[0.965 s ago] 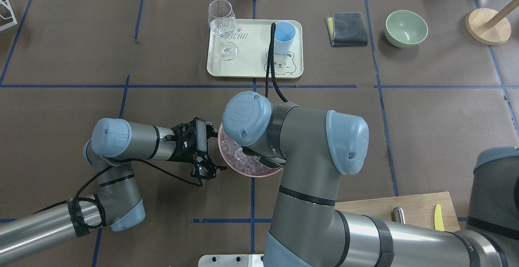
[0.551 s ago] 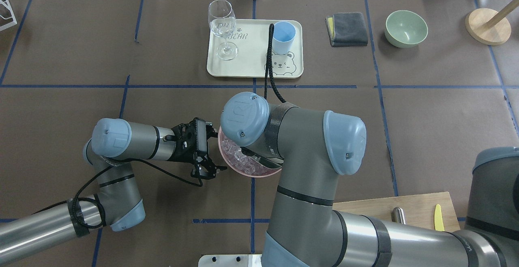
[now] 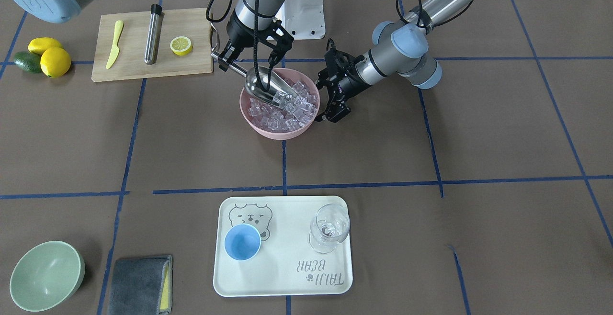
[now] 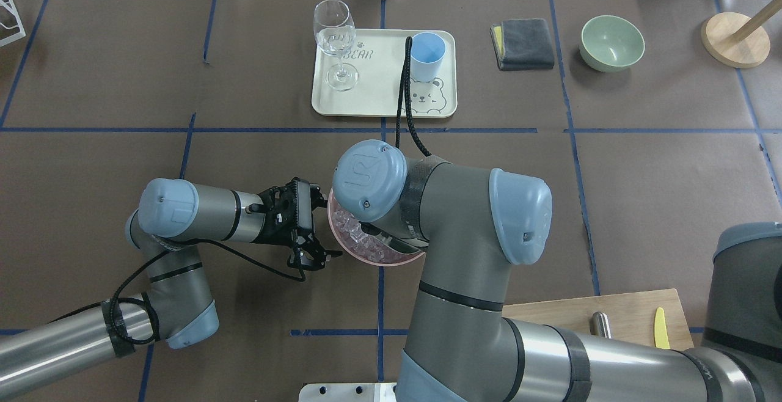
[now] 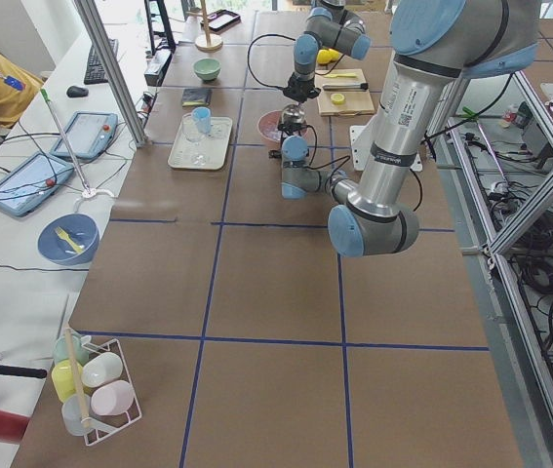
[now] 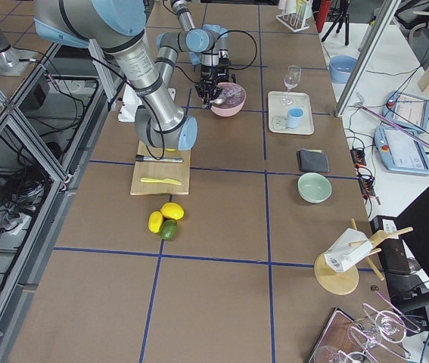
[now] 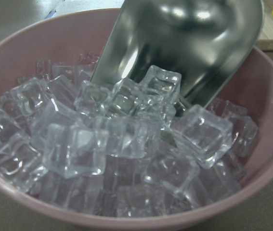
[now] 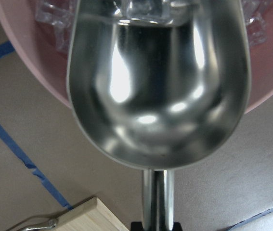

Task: Put ice in cup with scoop
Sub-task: 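Push the scoop through the ice cubes with the right gripper, then lift the ice-filled scoop out of the bowl with the right gripper, then carry the scoop of ice to the small blue cup on the tray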

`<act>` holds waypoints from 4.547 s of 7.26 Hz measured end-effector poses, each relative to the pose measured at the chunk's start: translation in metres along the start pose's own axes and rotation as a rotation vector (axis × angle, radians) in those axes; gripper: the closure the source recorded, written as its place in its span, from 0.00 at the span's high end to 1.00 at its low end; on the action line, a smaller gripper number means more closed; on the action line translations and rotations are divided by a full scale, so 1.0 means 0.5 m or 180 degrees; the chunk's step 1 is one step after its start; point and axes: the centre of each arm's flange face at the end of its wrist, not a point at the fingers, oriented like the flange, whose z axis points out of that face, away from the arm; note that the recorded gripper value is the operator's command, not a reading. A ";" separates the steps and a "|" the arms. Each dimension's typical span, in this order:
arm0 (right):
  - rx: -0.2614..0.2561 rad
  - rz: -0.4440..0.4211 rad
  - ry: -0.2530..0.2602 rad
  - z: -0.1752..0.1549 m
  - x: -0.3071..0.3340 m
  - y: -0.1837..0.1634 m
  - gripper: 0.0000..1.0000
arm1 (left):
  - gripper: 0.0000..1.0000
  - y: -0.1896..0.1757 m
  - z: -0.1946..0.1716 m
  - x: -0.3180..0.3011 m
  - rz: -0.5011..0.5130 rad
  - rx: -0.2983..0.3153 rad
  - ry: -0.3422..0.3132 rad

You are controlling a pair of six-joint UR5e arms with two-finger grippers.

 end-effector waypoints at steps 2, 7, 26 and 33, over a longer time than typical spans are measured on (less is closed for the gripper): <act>0.0160 0.0022 -0.0021 0.001 0.001 0.019 0.00 | 1.00 0.001 0.000 0.000 -0.0001 -0.0003 0.0000; 0.0640 0.0155 -0.0096 0.031 0.013 0.065 0.00 | 1.00 -0.001 0.000 0.000 0.0004 0.0009 0.0000; 0.0260 0.1661 -0.0483 -0.011 0.587 0.044 0.00 | 1.00 0.000 -0.006 0.002 0.0027 0.0062 0.0003; 0.0034 0.1594 -0.0477 -0.009 0.601 -0.060 0.00 | 1.00 0.003 -0.008 0.004 0.0030 0.0068 0.0006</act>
